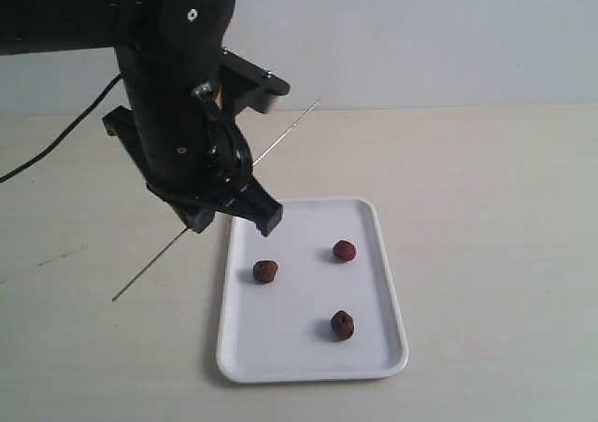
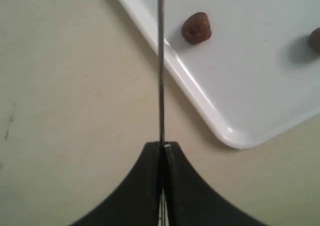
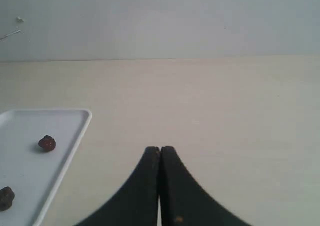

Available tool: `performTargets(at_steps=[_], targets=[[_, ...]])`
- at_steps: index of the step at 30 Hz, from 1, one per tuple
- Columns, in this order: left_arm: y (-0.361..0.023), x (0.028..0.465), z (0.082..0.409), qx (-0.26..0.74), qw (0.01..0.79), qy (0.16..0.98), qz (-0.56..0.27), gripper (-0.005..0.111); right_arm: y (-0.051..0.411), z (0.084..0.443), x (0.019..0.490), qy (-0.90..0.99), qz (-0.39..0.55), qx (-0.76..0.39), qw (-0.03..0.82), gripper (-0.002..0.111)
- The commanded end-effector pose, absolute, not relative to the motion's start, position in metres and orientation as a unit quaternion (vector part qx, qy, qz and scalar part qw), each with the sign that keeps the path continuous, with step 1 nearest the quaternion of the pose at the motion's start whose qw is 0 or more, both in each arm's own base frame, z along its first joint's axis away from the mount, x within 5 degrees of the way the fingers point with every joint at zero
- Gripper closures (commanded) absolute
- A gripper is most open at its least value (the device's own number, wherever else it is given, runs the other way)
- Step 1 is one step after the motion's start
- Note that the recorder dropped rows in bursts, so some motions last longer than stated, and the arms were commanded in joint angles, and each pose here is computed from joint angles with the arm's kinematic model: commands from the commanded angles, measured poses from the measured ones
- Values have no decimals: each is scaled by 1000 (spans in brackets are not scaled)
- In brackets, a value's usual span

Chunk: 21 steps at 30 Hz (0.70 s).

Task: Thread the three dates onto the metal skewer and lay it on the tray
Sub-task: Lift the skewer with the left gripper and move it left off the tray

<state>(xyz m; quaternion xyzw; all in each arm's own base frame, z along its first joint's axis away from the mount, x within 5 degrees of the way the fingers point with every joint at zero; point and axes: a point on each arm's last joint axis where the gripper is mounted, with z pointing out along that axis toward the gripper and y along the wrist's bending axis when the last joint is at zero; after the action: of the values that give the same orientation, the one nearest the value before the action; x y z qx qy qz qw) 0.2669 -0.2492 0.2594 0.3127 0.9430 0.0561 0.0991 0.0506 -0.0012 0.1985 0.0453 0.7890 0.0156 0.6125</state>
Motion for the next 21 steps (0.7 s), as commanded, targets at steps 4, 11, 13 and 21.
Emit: performTargets(at_steps=[4,11,13,21], targets=[[-224,239,245,330,98,938,39,107,-1,198,51,787,14,46,615,108],[-177,216,204,325,78,941,52,107,-3,203,52,772,-4,34,635,108],[-154,228,205,311,88,943,81,107,-3,219,53,712,-5,31,702,108],[-121,271,219,332,161,928,58,107,-4,249,49,581,49,76,809,108]])
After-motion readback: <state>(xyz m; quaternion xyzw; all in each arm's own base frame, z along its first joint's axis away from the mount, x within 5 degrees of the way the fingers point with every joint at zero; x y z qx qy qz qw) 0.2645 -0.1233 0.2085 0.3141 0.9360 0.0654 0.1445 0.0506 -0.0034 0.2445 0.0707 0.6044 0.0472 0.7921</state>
